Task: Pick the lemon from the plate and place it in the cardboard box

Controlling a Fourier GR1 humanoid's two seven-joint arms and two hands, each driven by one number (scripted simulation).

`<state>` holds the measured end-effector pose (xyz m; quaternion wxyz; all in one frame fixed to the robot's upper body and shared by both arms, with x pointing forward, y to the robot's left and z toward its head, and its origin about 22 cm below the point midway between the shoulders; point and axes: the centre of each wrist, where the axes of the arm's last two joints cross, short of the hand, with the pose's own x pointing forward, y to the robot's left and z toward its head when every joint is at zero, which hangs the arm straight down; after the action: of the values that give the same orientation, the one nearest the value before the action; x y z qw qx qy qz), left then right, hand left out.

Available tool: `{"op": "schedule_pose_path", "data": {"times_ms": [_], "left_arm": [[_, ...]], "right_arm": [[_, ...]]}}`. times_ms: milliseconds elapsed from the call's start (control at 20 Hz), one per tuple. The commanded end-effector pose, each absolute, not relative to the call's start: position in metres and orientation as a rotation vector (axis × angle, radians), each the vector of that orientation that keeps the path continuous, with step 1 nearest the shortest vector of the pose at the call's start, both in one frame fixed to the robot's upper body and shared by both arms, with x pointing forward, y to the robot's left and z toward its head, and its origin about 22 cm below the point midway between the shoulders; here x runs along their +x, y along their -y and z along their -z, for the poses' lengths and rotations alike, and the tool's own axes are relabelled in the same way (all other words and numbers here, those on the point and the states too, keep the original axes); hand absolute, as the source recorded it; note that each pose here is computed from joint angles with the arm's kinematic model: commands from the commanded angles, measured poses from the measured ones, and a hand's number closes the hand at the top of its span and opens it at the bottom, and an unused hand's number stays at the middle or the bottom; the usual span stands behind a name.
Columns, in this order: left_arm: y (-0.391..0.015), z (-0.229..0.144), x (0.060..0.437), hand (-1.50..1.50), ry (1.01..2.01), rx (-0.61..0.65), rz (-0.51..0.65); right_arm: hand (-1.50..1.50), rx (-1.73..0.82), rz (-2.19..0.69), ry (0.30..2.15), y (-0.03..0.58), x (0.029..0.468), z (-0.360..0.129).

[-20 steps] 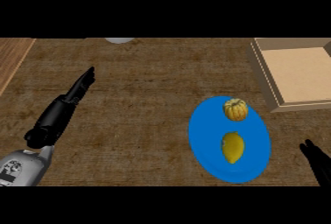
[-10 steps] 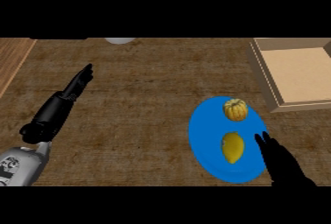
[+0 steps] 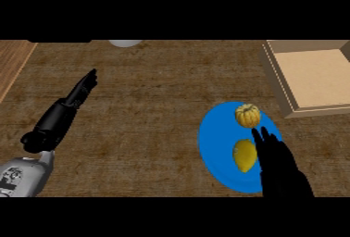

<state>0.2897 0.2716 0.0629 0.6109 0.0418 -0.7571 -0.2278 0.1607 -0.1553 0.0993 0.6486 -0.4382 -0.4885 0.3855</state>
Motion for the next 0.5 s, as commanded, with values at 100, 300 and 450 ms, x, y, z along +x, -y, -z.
{"op": "schedule_pose_path", "data": {"times_ms": [100,300,450], "left_arm": [[-0.272,-0.064,0.292,0.00,1.733,0.120,0.534],[-0.284,-0.060,0.289,0.00,1.727,0.088,0.527],[-0.251,-0.065,0.291,0.00,1.756,0.109,0.529]], "right_arm": [[-1.50,-1.025,-0.889,1.080,0.151,0.171,-0.070],[-1.50,-1.046,-0.898,1.027,0.152,0.186,-0.077],[-1.50,-1.053,-0.908,1.015,0.153,0.190,-0.077]]}}
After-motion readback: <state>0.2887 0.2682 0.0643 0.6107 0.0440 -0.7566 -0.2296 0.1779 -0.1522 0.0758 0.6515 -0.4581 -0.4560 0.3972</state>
